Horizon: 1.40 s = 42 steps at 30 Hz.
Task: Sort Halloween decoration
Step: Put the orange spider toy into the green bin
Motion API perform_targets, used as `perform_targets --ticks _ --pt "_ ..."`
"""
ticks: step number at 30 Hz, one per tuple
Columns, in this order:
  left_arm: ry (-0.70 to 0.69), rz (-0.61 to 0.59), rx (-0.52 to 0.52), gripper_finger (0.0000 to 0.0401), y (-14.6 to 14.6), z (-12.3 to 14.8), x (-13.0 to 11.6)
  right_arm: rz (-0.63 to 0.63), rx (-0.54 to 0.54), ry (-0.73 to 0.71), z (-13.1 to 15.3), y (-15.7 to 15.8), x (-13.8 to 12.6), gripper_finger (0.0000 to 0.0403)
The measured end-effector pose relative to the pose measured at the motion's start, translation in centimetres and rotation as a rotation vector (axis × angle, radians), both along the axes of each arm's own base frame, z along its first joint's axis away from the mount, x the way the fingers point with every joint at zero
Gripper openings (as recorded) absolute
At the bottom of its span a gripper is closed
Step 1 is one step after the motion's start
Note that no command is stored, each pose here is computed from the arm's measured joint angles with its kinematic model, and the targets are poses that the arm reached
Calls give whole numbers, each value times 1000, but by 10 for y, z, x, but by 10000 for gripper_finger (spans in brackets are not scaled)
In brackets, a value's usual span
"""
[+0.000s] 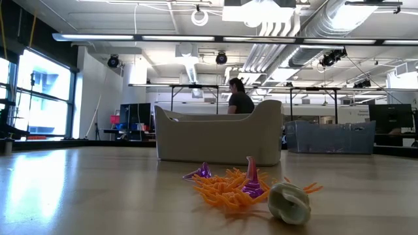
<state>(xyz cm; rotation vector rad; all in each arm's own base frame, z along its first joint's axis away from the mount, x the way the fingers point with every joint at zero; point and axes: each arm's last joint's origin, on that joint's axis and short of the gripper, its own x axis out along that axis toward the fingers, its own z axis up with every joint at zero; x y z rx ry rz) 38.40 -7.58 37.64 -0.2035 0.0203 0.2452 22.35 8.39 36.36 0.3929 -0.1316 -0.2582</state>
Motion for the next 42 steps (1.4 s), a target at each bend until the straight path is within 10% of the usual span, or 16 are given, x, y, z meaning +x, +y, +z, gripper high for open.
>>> perform_targets --ticks 12,29,42 --pt "1 -3 7 0 0 0 0 12 -3 0 0 0 0 9" --pt "1 -8 9 0 0 0 1 40 -1 -8 1 1 1 165" --pt "3 -1 16 0 -1 0 0 -18 -37 -6 4 -2 -4 181"
